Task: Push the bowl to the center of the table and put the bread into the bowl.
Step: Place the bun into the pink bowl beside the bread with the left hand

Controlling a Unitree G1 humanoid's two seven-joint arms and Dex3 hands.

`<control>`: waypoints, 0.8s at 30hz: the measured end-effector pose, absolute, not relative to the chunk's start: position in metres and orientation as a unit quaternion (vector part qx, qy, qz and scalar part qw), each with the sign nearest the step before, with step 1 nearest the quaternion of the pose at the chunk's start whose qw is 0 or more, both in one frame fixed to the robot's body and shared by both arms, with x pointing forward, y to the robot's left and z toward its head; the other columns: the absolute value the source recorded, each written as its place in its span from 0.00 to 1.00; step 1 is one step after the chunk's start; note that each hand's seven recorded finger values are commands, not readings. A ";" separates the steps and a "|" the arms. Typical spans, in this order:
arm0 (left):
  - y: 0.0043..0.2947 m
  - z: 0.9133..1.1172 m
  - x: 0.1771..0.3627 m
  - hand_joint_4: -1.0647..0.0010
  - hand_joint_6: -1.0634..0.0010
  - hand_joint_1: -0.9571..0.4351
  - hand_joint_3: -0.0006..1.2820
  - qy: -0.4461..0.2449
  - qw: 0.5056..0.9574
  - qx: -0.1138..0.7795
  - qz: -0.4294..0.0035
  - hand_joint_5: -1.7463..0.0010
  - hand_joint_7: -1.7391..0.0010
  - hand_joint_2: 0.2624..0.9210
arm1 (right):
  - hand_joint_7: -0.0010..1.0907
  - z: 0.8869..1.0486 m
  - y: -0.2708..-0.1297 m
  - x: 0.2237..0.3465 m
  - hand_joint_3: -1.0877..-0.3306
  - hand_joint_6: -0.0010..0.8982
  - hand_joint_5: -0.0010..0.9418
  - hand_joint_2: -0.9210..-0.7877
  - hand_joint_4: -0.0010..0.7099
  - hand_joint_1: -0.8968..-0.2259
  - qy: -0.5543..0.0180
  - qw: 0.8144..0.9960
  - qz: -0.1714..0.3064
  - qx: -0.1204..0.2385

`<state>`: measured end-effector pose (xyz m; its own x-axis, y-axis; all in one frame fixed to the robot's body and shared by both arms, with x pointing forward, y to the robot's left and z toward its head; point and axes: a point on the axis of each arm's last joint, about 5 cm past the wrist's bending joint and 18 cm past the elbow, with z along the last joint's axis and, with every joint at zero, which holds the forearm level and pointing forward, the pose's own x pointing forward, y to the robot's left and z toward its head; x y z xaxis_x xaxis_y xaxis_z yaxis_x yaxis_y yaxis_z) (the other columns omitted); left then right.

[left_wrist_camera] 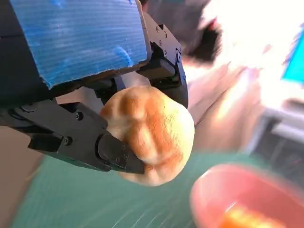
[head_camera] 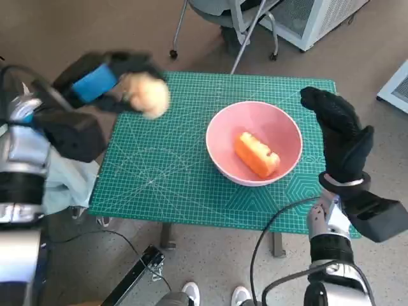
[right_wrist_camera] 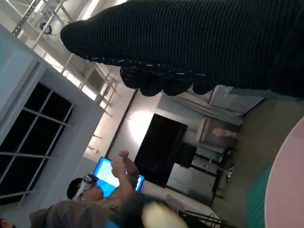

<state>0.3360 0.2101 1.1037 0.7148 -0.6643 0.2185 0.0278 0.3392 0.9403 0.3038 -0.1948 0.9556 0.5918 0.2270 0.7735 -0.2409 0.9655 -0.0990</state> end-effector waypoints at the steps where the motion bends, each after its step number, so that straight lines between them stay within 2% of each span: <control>1: 0.202 1.105 0.337 0.34 0.33 0.69 0.03 -0.309 0.756 0.529 -0.233 0.36 0.36 0.99 | 0.77 0.956 -0.194 0.304 0.37 0.01 0.00 0.00 0.45 0.50 -0.432 0.892 0.132 0.008; 9: 0.143 1.103 0.348 0.37 0.34 0.69 0.03 -0.331 0.702 0.561 -0.288 0.35 0.35 1.00 | 0.76 0.955 -0.189 0.305 0.37 0.02 0.00 0.00 0.45 0.51 -0.430 0.892 0.137 0.011; 16: 0.108 1.080 0.355 0.36 0.35 0.69 0.04 -0.316 0.660 0.600 -0.323 0.32 0.37 1.00 | 0.75 0.955 -0.189 0.304 0.37 0.02 0.00 0.00 0.45 0.49 -0.430 0.893 0.133 0.013; 18: 0.101 1.073 0.356 0.37 0.34 0.69 0.04 -0.309 0.651 0.609 -0.332 0.30 0.39 1.00 | 0.75 0.955 -0.189 0.304 0.37 0.02 0.00 0.00 0.45 0.49 -0.431 0.893 0.132 0.013; 20: 0.095 1.065 0.357 0.42 0.31 0.69 0.05 -0.299 0.647 0.613 -0.341 0.23 0.45 0.99 | 0.75 0.955 -0.189 0.304 0.37 0.02 0.00 0.00 0.45 0.48 -0.431 0.893 0.132 0.014; 24: 0.086 1.052 0.358 0.45 0.29 0.69 0.06 -0.273 0.645 0.618 -0.358 0.18 0.49 1.00 | 0.75 0.956 -0.190 0.304 0.38 0.02 0.00 0.00 0.45 0.47 -0.433 0.892 0.130 0.013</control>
<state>0.3575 0.0861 1.0520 0.5947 -0.7988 -0.0908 0.1244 -0.0202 0.9920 0.3040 -0.1895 0.9556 0.5911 0.2213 0.7756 -0.2436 0.9657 -0.0899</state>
